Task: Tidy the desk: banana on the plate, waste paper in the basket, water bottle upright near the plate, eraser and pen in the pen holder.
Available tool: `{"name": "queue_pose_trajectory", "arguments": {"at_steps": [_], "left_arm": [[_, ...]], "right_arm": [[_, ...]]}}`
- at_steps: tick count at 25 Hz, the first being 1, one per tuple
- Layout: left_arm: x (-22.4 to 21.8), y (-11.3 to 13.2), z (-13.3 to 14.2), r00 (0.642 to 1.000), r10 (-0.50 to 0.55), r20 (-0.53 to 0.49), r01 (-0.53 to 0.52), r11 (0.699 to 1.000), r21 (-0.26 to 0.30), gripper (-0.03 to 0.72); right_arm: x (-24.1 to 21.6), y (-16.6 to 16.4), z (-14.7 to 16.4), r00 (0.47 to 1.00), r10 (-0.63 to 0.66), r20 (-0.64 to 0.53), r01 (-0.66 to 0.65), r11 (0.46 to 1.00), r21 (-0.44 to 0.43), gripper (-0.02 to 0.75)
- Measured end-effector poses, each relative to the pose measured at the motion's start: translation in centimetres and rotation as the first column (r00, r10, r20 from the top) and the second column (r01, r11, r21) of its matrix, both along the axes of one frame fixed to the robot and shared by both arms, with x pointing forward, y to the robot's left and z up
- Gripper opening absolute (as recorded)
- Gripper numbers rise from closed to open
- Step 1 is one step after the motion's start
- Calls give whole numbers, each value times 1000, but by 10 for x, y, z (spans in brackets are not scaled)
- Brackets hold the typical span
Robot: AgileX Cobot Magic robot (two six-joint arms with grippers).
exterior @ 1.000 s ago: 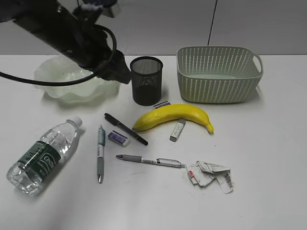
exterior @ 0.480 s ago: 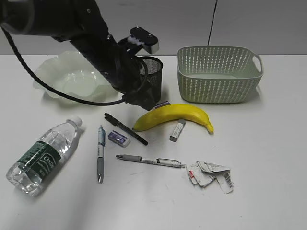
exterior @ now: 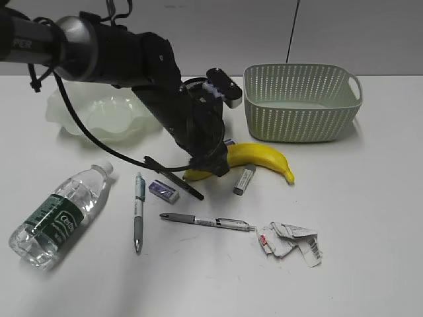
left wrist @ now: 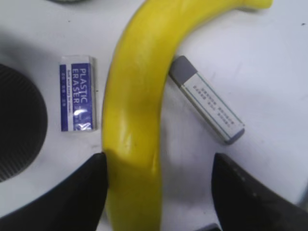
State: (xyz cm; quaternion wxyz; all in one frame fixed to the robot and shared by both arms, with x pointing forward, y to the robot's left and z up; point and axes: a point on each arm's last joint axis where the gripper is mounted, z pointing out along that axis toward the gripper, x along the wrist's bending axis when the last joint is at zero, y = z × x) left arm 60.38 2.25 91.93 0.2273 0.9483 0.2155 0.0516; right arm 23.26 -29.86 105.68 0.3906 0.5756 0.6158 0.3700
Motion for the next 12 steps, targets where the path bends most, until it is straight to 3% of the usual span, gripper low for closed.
{"name": "queue_pose_trajectory", "arguments": {"at_steps": [8, 12], "left_arm": [[3, -7, -19, 999, -12, 32, 12, 1000, 25, 479], [4, -7, -23, 999, -10, 34, 9, 1000, 27, 347]], "right_arm": [[0, 0, 0, 1000, 0, 0, 0, 1000, 0, 342], [0, 0, 0, 1000, 0, 0, 0, 1000, 0, 342]]}}
